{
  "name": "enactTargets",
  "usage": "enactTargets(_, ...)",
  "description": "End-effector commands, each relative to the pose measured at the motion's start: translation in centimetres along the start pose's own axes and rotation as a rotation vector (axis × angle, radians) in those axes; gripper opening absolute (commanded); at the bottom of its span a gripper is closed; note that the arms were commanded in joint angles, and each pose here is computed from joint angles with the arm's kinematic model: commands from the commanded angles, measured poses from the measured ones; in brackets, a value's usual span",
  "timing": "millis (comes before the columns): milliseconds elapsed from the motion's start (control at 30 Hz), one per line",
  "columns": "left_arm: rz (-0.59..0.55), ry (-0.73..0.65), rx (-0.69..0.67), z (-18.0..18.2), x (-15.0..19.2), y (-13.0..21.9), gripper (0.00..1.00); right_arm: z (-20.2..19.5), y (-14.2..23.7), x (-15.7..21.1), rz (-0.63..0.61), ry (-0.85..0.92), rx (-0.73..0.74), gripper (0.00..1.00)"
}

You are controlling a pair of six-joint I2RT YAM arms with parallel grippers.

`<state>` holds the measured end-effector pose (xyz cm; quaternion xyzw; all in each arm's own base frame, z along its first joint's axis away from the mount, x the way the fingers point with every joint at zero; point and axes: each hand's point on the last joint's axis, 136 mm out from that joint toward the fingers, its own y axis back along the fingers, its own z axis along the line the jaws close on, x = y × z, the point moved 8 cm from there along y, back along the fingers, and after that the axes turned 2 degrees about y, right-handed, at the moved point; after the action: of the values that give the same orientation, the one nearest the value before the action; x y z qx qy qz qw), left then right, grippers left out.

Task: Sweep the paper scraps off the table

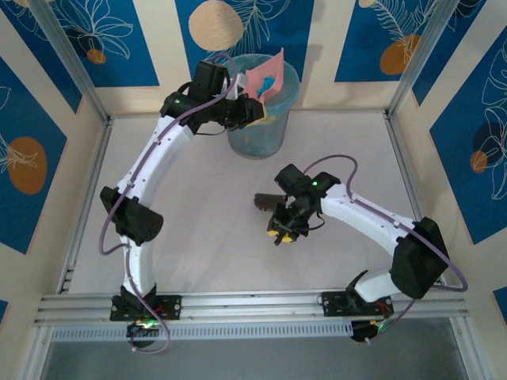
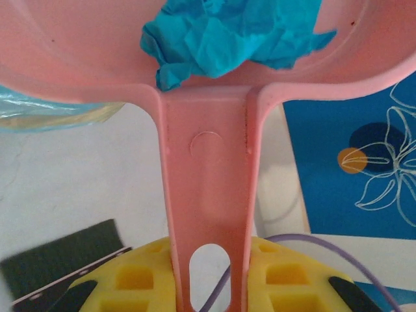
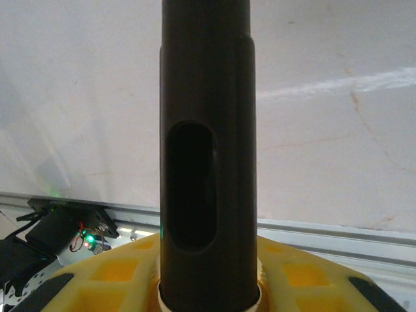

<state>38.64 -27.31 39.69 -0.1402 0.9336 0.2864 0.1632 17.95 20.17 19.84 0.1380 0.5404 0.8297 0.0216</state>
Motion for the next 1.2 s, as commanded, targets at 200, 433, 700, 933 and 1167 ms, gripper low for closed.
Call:
enactTargets(200,-0.014,0.113,0.187,-0.8,-2.3,-0.3,0.00,2.1,-0.4,0.3,0.032,0.083,0.021,0.00)
enactTargets(433,-0.046,0.269,0.272,1.4,-3.3,-0.8,0.00,2.2,-0.6,0.4,0.038,0.094,0.025,0.00)
enactTargets(700,-0.053,0.333,0.356,2.3,-4.3,-1.0,0.00,2.2,-0.9,0.6,0.042,0.094,0.030,0.00)
enactTargets(933,-0.063,0.373,0.411,3.1,-5.1,-1.2,0.00,2.2,-1.0,0.6,0.047,0.094,0.032,0.00)
enactTargets(1167,-0.079,0.419,0.510,3.4,-5.9,-1.2,0.00,2.5,-1.1,0.5,0.055,0.099,0.035,0.00)
